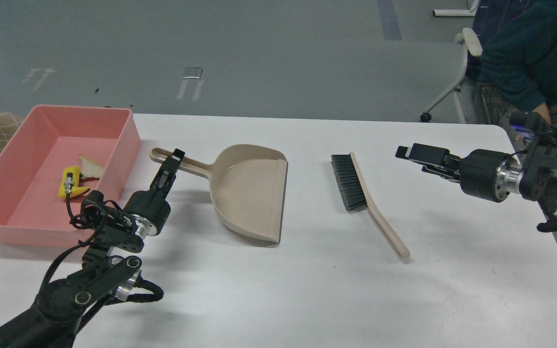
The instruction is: Sweep and dump garbage into bin
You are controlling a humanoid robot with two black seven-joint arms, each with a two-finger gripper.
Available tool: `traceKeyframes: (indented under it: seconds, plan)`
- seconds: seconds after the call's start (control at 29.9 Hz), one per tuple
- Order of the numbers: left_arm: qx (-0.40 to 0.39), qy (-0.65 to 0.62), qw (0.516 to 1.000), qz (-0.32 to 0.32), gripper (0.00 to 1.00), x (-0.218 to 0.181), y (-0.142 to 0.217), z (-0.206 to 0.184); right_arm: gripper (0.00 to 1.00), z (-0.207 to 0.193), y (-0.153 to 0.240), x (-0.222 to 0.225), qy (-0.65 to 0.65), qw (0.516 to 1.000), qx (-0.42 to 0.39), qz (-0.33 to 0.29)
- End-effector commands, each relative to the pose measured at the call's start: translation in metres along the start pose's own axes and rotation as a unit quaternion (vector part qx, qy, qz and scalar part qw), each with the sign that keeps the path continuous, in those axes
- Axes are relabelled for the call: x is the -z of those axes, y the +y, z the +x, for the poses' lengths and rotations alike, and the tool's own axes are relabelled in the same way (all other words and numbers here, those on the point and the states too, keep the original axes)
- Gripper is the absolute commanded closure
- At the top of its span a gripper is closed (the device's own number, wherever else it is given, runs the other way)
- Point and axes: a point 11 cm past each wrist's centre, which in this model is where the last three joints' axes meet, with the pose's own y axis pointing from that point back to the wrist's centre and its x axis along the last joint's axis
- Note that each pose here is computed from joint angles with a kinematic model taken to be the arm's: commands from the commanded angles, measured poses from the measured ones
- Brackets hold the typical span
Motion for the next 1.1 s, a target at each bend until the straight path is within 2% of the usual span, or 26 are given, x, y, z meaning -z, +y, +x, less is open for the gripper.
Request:
traceKeyframes:
  seconds: [0.0, 0.03, 0.13, 0.2, 0.7, 1.07]
  plan:
    - [0.000, 0.002, 1.000, -0.003, 0.28, 0.000, 0.000, -0.002, 0.04, 0.000, 0.000, -0.001, -0.001, 1.000, 0.000, -0.001]
    - [-0.001, 0.001, 1.000, -0.003, 0.16, 0.000, 0.000, -0.001, 0.04, 0.000, 0.000, -0.001, -0.001, 1.000, 0.000, -0.001]
    - [0.000, 0.001, 1.000, -0.004, 0.06, -0.001, 0.000, -0.001, 0.04, -0.001, 0.000, 0.000, -0.002, 1.000, 0.000, 0.000]
    - [0.000, 0.002, 1.000, -0.004, 0.04, -0.001, 0.000, -0.002, 0.04, -0.001, 0.000, -0.001, -0.003, 1.000, 0.001, 0.000]
    - [0.038, 0.003, 0.999, 0.000, 0.02, 0.009, 0.016, -0.023, 0.04, -0.003, 0.001, -0.004, -0.007, 1.000, 0.002, -0.003]
    - [0.053, 0.002, 0.999, 0.000, 0.02, 0.011, 0.045, -0.010, 0.04, -0.002, 0.001, -0.007, -0.009, 1.000, 0.000, -0.006]
